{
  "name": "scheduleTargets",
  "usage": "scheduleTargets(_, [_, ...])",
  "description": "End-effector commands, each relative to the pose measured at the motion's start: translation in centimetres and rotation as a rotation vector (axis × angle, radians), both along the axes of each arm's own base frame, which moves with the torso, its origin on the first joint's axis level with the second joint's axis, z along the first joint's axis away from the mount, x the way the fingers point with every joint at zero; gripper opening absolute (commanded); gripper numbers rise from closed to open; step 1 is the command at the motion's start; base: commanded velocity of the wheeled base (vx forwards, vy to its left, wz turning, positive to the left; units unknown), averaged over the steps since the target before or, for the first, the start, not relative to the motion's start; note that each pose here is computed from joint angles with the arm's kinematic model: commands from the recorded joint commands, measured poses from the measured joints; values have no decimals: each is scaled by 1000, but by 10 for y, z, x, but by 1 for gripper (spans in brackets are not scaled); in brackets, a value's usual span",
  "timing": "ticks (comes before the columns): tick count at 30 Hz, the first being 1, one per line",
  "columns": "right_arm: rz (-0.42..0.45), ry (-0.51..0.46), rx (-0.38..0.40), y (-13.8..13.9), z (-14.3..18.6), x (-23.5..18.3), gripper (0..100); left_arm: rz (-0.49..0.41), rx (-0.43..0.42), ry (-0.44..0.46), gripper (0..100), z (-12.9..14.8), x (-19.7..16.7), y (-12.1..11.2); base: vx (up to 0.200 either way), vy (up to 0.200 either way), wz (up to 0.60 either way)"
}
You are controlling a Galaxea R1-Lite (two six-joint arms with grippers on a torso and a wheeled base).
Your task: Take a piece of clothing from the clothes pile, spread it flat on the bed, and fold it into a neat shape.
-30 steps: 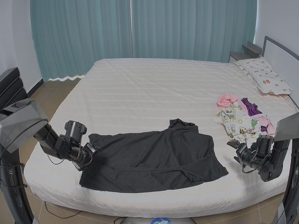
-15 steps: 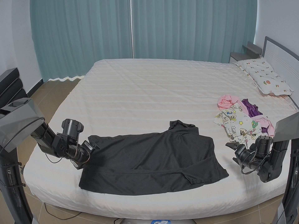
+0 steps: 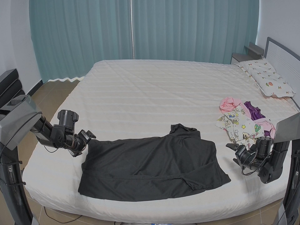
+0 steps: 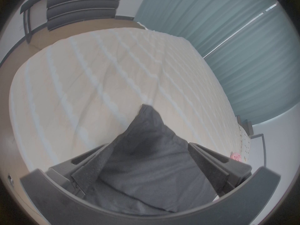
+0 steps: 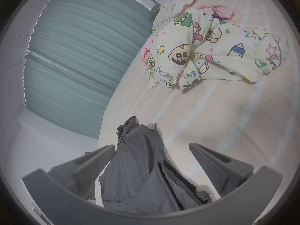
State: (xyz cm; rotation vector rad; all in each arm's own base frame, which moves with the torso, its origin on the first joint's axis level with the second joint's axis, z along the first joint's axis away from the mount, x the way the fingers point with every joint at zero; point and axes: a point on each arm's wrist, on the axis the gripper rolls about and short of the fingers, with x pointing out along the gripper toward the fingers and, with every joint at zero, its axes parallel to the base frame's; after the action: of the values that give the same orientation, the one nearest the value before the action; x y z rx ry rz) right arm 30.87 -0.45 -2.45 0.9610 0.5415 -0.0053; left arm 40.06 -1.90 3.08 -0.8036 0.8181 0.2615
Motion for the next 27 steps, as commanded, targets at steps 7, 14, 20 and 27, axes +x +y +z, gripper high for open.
scheduleTargets(7, [15,12,-2,4,-5,1,100,-217,134,-15,100,-55,46,9,0,0,0])
scheduleTargets(14, [19,14,-2,6,-6,1,100,-240,130,-63,100,-54,61,11,0,0,0])
scheduleTargets(20, [20,10,-3,6,-5,1,100,-243,141,-69,100,-55,60,11,0,0,0])
scheduleTargets(27, [27,-2,-16,7,-3,2,100,-241,138,-84,100,-55,63,11,0,0,0])
